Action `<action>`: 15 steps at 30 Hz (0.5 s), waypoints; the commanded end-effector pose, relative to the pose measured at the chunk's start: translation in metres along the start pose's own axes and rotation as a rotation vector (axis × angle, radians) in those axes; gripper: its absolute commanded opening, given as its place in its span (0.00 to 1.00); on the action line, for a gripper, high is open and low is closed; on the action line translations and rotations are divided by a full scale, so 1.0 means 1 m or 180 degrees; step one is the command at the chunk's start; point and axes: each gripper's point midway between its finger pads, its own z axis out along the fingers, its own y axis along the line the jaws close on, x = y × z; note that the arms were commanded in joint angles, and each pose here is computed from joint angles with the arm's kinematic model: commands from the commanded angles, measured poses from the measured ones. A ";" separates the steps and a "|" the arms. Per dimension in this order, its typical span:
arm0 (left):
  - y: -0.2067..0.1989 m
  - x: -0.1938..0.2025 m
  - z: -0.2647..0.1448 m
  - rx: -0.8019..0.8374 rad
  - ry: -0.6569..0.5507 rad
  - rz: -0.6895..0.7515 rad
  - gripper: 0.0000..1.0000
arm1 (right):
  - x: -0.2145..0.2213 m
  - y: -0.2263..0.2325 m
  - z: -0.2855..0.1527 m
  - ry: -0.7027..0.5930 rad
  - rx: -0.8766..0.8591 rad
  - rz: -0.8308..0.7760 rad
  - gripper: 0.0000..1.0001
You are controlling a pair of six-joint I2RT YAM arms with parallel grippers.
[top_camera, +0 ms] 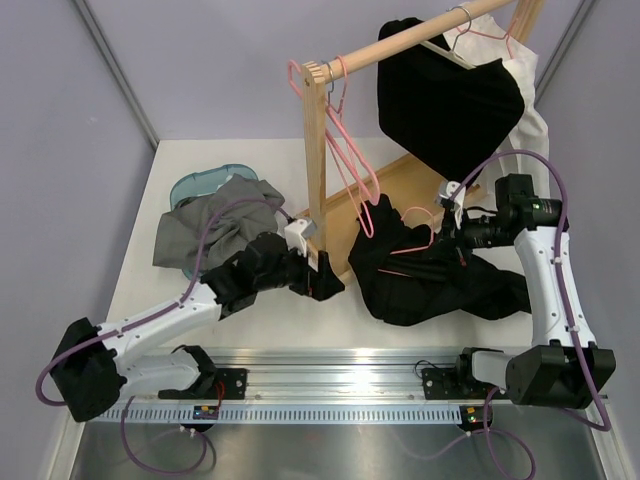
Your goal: Remove the skirt from the hanger
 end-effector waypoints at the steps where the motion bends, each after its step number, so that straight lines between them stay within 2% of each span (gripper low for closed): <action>1: -0.018 -0.014 0.013 0.0059 -0.0272 0.0628 0.99 | 0.006 0.061 -0.004 -0.0063 -0.0627 0.0212 0.00; 4: -0.031 -0.021 0.009 0.0221 -0.0447 0.0832 0.99 | 0.009 0.064 -0.004 -0.0004 -0.0561 0.0109 0.00; 7: -0.039 -0.031 0.004 0.0231 -0.0557 0.0877 0.99 | 0.007 0.061 0.001 0.0012 -0.0427 0.0213 0.00; 8: -0.044 -0.035 0.003 0.0222 -0.0562 0.0874 0.99 | 0.006 0.061 0.002 0.0015 -0.0391 0.0388 0.00; 9: -0.042 -0.036 0.007 0.0177 -0.0548 0.0851 0.99 | 0.003 0.059 0.007 0.0001 -0.0348 0.0283 0.00; 15: -0.053 -0.027 0.032 -0.0038 -0.0295 0.0694 0.98 | -0.011 0.058 0.018 -0.0082 -0.0170 0.0390 0.00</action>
